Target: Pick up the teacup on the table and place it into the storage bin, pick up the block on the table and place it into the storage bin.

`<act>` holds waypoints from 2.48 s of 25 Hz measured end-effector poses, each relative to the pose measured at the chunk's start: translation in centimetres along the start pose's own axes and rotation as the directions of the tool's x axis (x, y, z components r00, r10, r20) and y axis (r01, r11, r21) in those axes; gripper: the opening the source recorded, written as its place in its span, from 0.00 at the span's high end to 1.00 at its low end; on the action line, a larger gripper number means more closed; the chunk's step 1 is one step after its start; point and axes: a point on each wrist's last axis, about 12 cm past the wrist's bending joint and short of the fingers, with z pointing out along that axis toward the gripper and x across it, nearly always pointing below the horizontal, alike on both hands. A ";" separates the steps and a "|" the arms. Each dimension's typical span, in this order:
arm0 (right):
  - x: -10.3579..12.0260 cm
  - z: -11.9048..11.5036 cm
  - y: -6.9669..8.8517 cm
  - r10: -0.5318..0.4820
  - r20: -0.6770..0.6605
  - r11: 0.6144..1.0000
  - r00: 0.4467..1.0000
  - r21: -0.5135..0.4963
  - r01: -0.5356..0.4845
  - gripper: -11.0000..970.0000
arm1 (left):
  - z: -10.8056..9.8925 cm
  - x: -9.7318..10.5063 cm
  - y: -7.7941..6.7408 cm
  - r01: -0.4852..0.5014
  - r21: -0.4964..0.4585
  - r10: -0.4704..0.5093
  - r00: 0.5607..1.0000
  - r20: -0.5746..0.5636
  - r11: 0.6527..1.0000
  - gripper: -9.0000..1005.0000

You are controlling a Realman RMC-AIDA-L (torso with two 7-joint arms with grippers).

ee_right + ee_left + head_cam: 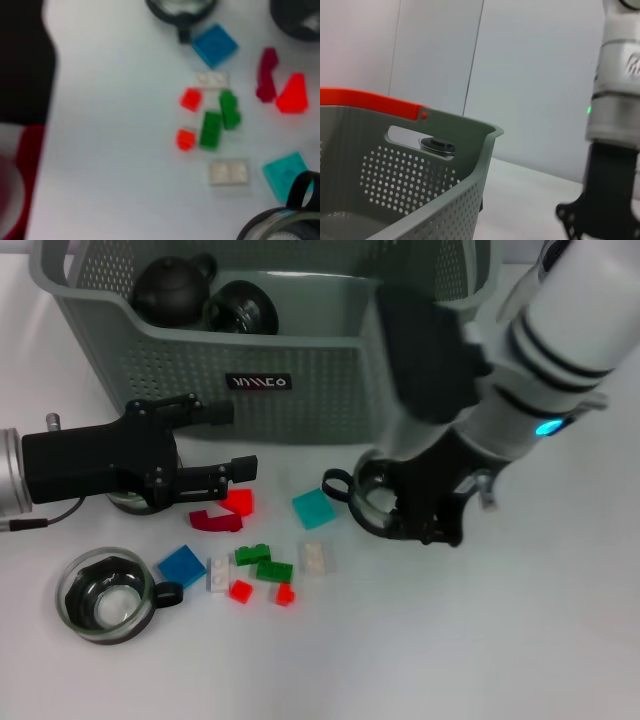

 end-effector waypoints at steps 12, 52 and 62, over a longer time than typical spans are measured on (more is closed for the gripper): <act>4.2 -7.7 1.2 0.044 0.363 0.990 0.931 -0.138 0.007 0.93 | 0.2 -0.1 0.3 -0.006 -0.011 0.006 1.000 -0.006 1.000 0.21; -9.0 -8.6 -11.6 0.134 0.424 0.788 0.896 0.503 -0.356 0.93 | 0.3 0.6 -0.3 0.038 -0.047 -0.035 0.997 0.063 0.998 0.22; -6.5 -6.0 -12.8 0.222 0.333 0.757 0.916 0.534 -0.377 0.93 | 0.6 0.5 -0.4 0.037 -0.041 -0.034 0.997 0.068 0.998 0.22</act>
